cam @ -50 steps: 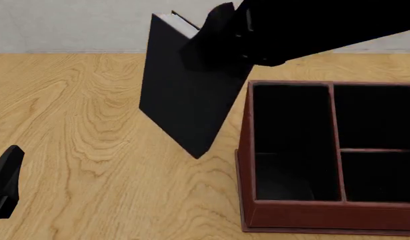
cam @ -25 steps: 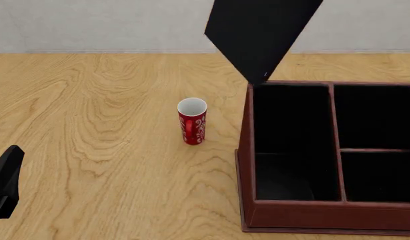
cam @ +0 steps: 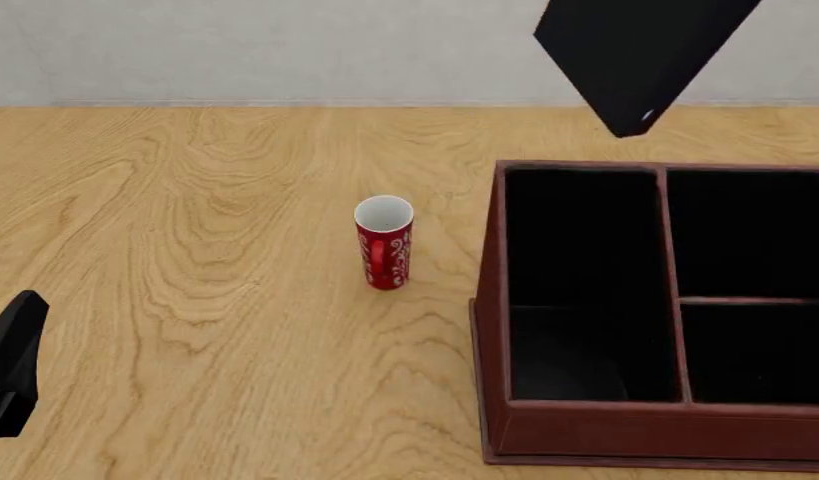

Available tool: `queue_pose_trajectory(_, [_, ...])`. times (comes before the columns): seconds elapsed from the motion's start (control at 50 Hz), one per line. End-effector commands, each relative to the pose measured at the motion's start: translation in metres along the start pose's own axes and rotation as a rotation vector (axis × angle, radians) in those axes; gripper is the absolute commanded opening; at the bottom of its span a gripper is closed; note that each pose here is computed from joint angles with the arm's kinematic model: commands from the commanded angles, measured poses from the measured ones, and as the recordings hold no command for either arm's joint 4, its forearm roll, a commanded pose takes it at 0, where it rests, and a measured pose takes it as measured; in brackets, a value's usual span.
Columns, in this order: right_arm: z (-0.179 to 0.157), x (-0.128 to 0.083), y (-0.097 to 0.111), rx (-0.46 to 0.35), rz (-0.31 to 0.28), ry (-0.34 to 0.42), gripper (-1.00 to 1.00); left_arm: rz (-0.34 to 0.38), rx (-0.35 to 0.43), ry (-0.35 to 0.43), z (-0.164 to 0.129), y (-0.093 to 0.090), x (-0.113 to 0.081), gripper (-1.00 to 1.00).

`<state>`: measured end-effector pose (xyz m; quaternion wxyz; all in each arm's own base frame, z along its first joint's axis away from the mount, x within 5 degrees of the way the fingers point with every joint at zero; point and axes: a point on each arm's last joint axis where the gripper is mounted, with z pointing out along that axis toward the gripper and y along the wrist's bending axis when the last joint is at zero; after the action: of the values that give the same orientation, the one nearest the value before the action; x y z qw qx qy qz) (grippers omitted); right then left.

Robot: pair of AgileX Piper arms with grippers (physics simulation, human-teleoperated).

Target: Pick up the book and place it in the left compartment of the caddy.

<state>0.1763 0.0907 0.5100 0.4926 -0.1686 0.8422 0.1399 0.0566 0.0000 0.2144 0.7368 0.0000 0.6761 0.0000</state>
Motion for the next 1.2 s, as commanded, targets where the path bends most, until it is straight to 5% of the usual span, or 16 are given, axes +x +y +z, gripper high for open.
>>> queue_pose_trajectory(0.02, [-0.011, 0.004, -0.018, 0.085, 0.074, 0.003, -1.0, 0.0, 0.0, 0.0, 0.0, 0.0, 0.0, 1.0])
queue_pose_trajectory(0.44, [-0.003, 0.023, -0.036, 0.164, 0.078, 0.06, -1.0, 0.0, 0.0, 0.0, 0.0, 0.0, 0.0, 1.0])
queue_pose_trajectory(1.2, [0.022, 0.054, -0.033, 0.135, 0.058, 0.157, -1.0, 0.0, 0.0, 0.0, 0.0, 0.0, 0.0, 1.0])
